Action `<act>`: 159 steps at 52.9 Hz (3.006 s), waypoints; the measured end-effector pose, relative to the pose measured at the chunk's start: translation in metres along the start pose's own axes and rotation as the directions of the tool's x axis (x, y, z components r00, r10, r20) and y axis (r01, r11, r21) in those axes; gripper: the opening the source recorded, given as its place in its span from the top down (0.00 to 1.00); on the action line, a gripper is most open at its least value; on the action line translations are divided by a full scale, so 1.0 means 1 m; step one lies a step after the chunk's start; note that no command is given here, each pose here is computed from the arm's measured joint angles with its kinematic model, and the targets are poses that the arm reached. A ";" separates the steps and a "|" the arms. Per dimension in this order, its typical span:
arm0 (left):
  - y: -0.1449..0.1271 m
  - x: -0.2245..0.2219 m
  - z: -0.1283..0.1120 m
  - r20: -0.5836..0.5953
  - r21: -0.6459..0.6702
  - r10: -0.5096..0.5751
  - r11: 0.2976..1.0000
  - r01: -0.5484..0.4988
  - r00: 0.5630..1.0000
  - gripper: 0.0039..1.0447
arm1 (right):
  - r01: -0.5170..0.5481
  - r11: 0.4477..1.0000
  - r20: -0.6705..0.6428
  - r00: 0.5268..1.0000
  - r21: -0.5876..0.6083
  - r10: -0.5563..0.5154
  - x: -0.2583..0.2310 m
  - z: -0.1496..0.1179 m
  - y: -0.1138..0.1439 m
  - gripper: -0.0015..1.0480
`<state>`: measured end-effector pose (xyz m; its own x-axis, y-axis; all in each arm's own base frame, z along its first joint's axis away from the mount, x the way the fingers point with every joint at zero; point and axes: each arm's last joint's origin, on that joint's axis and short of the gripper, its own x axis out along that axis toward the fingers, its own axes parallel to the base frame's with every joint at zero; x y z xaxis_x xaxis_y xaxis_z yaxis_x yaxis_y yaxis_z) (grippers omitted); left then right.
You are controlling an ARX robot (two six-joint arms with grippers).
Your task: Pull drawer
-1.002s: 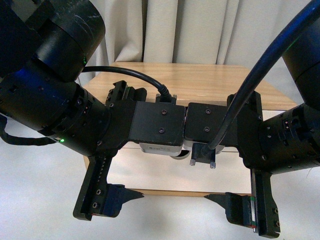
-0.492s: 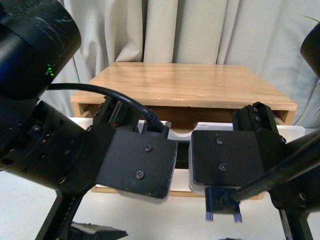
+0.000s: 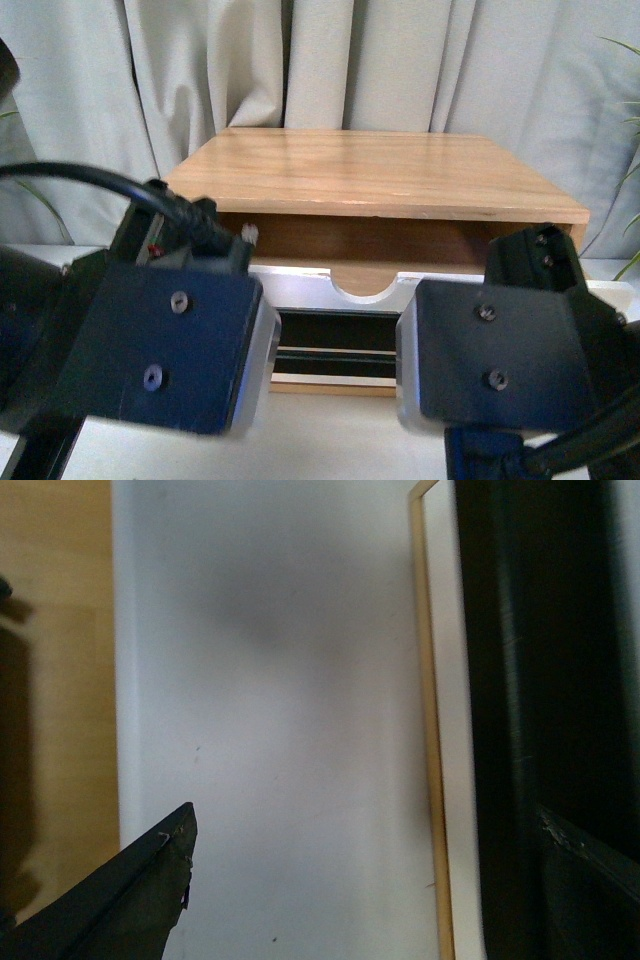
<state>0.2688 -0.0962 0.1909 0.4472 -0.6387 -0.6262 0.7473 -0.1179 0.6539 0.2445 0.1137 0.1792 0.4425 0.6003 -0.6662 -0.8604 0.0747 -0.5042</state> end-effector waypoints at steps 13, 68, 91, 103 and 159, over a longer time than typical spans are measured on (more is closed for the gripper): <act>0.017 -0.023 0.006 0.070 -0.117 0.294 0.951 -0.285 0.953 0.06 | 0.136 0.986 0.125 0.981 0.093 -0.147 -0.037 -0.001 -0.003 0.09; -0.102 -0.153 0.016 -0.360 -0.789 0.791 0.024 -0.614 0.494 0.06 | 0.501 0.377 0.002 0.598 0.779 -0.801 -0.121 -0.031 0.087 0.09; -0.128 -0.136 0.007 -0.495 -0.754 0.743 -0.110 -0.647 0.451 0.77 | 0.603 0.098 -0.239 0.454 0.792 -0.858 -0.123 -0.046 0.101 0.67; -0.143 -0.135 0.009 -0.490 -0.758 0.749 -0.115 -0.642 0.446 0.96 | 0.607 0.084 -0.250 0.445 0.791 -0.860 -0.126 -0.057 0.107 0.99; -0.156 -0.123 0.000 -0.491 -0.760 0.749 -0.119 -0.639 0.445 0.82 | 0.606 0.084 -0.248 0.443 0.791 -0.862 -0.124 -0.061 0.125 0.91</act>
<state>0.0973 0.0001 0.1660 1.0000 0.0008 0.0021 -0.0008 1.0000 -0.0006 0.0976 0.0003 0.1655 1.0000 0.0042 0.0036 -0.0042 0.9999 -0.0113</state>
